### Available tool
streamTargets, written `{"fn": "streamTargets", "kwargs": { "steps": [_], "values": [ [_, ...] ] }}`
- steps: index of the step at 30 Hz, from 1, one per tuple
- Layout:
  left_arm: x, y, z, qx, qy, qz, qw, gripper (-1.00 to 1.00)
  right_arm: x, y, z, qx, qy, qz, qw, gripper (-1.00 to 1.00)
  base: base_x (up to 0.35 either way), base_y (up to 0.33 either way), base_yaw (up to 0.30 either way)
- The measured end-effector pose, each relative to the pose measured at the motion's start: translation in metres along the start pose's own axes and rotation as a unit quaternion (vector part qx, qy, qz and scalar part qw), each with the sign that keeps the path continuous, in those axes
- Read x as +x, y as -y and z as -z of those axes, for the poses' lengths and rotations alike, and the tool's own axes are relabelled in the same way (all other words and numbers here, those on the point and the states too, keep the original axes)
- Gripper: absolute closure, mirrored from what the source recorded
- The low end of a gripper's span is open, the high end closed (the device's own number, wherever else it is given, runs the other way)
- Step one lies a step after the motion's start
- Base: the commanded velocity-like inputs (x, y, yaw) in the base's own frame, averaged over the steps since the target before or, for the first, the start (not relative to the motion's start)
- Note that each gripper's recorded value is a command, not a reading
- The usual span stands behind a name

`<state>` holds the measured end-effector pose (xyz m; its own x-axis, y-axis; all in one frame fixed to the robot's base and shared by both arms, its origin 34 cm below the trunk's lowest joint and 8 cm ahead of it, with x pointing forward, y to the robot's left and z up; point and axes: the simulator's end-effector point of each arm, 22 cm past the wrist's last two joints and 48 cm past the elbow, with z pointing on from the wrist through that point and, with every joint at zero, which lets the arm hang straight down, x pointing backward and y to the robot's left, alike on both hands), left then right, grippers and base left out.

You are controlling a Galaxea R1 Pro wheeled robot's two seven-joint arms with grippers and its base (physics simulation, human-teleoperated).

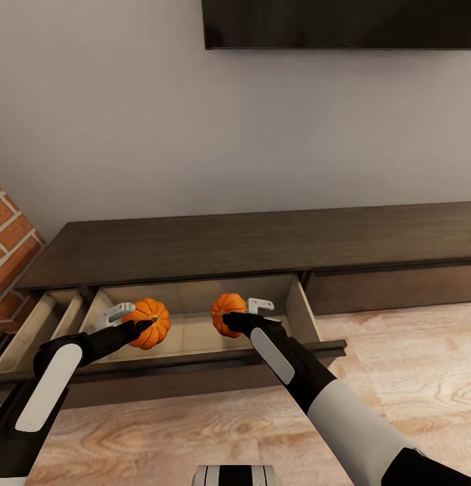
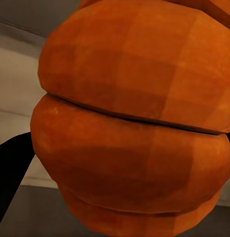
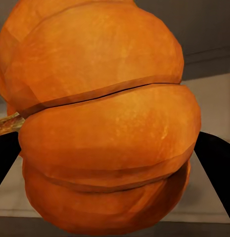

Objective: Place each of the two pumpkins and all three candles from the living room inside a cabinet in the living room (use any cabinet), then make sure every cabinet is closed, and position the cauldron so it is next to a table in the living room.

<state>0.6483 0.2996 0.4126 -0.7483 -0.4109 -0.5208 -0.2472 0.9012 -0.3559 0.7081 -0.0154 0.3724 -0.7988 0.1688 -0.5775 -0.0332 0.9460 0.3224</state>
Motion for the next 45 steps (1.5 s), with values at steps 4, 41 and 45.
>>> {"fn": "streamTargets", "kwargs": {
  "steps": [4,41,45],
  "values": [
    [0.0,0.0,0.0,0.0,0.0,0.0,1.0,1.0,0.0,0.0,0.0,0.0,0.0,0.0,1.0,1.0,0.167,0.0,0.0],
    [0.021,-0.015,-0.022,-0.013,-0.025,0.005,0.9996,1.0,0.028,0.012,-0.023,0.004,-0.028,-0.008,0.9996,1.0,0.02,0.0,0.0],
    [0.028,-0.019,-0.028,-0.016,-0.033,0.006,0.9993,1.0,0.037,0.015,-0.029,0.006,-0.035,-0.01,0.9993,1.0,0.0,0.0,0.0]
  ]
}}
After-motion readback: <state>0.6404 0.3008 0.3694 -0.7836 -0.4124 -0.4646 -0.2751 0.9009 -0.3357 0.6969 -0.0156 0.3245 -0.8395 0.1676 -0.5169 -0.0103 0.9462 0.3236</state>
